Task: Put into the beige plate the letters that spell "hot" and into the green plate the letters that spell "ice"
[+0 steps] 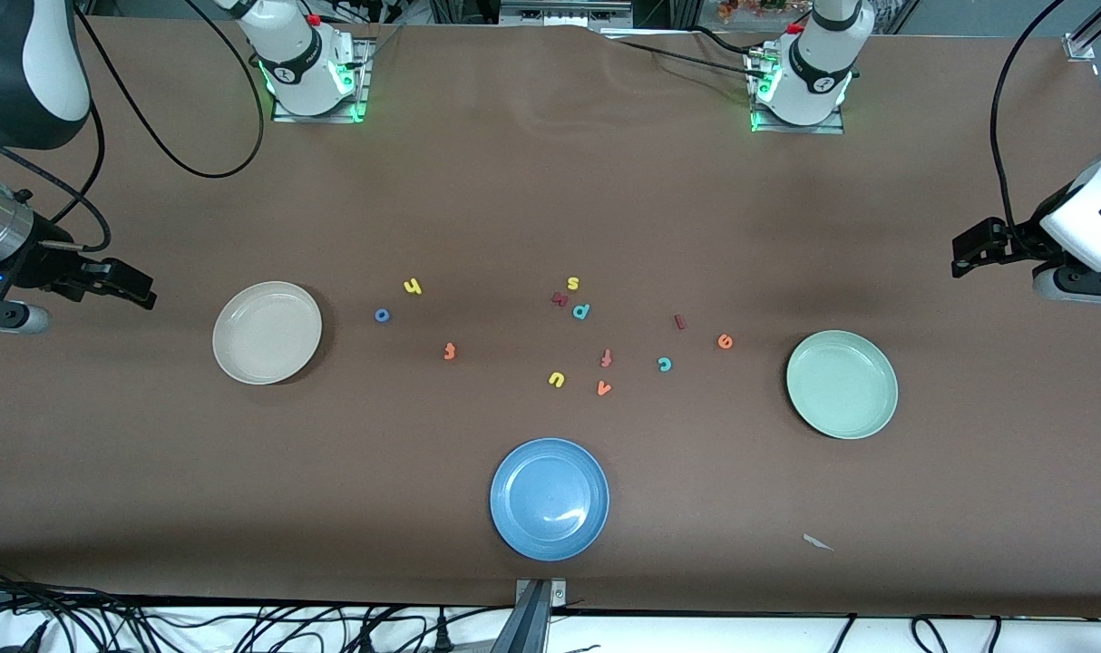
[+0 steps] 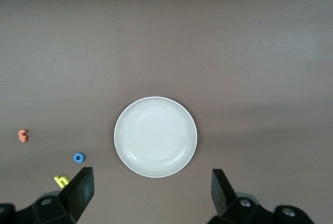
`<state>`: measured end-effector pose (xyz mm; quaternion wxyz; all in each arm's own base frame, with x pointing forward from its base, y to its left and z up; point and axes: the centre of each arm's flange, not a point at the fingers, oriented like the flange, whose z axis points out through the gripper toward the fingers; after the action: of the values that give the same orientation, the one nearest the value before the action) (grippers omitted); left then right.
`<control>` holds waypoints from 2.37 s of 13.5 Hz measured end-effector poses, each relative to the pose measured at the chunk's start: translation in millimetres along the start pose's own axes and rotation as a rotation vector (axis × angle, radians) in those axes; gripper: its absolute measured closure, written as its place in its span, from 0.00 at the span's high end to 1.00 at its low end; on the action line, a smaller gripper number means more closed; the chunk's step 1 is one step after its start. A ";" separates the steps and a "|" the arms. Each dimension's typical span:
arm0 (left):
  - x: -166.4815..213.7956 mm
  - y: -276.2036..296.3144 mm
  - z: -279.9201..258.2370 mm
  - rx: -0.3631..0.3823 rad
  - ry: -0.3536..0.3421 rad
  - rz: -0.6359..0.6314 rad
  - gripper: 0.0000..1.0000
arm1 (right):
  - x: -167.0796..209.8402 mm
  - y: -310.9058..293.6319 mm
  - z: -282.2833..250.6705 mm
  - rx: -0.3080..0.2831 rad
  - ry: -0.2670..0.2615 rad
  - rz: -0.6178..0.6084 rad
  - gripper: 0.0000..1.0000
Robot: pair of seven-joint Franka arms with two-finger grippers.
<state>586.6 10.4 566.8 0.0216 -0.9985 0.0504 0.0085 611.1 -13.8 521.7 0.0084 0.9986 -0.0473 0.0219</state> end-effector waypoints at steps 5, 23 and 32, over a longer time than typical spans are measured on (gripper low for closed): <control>-0.5 0.0 -0.8 0.000 0.000 0.000 1.00 | 0.8 0.1 3.4 -0.002 -0.005 0.008 1.00; -4.5 -6.2 -5.2 0.000 0.001 -0.011 1.00 | 1.6 0.1 2.9 -0.002 0.001 0.012 1.00; -4.6 -6.6 -5.1 0.000 0.000 -0.012 1.00 | 1.6 0.1 2.9 -0.002 0.001 0.012 1.00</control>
<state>582.7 17.2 572.3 0.0216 -0.9987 0.0444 0.0083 612.8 -14.1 518.8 0.0094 0.9983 -0.0534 0.0225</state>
